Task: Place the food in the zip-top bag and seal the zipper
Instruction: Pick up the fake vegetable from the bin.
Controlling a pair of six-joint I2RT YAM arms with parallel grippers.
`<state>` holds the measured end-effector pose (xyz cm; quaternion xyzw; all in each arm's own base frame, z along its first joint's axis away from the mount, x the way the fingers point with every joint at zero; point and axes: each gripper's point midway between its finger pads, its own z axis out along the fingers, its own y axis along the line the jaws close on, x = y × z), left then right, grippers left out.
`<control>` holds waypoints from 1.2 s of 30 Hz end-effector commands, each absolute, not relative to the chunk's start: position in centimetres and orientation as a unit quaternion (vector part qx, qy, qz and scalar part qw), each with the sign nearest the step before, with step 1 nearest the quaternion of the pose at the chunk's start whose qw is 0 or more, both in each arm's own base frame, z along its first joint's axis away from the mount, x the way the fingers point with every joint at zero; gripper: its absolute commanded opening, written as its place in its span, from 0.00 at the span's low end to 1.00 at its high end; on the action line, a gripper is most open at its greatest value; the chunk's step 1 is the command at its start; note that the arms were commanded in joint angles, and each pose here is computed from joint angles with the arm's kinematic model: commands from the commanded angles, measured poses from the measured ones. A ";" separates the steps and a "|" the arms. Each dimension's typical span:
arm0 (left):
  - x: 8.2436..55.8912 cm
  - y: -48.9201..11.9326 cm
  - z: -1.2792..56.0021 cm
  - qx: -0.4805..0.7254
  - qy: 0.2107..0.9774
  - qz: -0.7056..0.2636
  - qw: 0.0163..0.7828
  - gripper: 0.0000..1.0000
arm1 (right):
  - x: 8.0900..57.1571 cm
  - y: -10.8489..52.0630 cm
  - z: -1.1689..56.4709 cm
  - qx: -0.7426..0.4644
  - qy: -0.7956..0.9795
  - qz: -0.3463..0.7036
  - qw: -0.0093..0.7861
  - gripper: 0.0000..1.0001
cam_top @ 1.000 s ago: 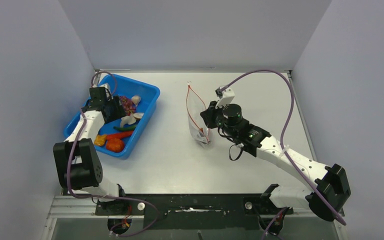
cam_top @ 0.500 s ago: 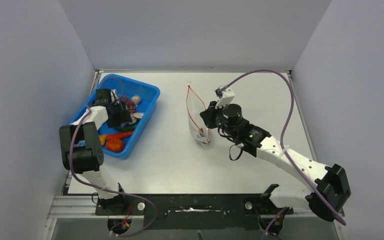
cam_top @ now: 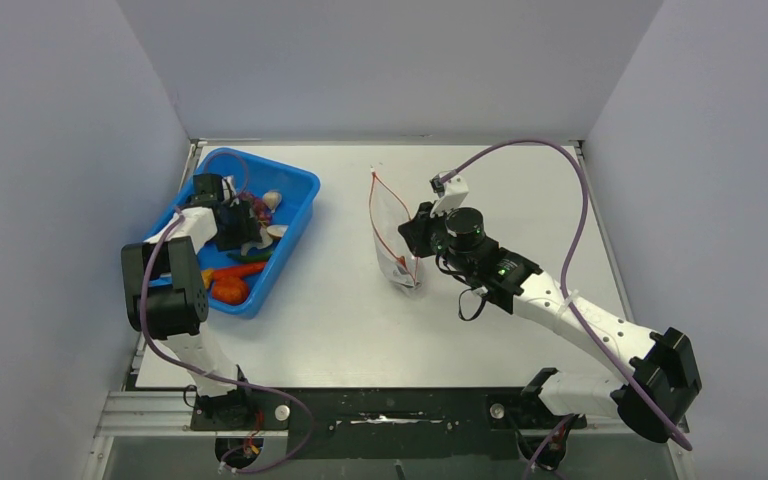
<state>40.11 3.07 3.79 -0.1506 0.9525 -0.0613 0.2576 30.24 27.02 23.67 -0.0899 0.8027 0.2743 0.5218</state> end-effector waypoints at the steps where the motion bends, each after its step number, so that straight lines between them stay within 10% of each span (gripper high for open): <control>1: 41.8 3.6 5.1 -0.143 0.945 -0.060 0.287 0.53 | 30.9 27.5 27.6 -0.078 0.768 0.306 0.557 0.00; 13: 41.1 3.2 5.6 -0.144 0.947 -0.060 0.282 0.26 | 30.4 27.0 27.8 -0.073 0.767 0.307 0.559 0.00; 36: 39.0 2.7 16.2 -0.226 0.877 -0.059 0.421 0.13 | 30.3 27.1 28.2 -0.069 0.777 0.304 0.547 0.00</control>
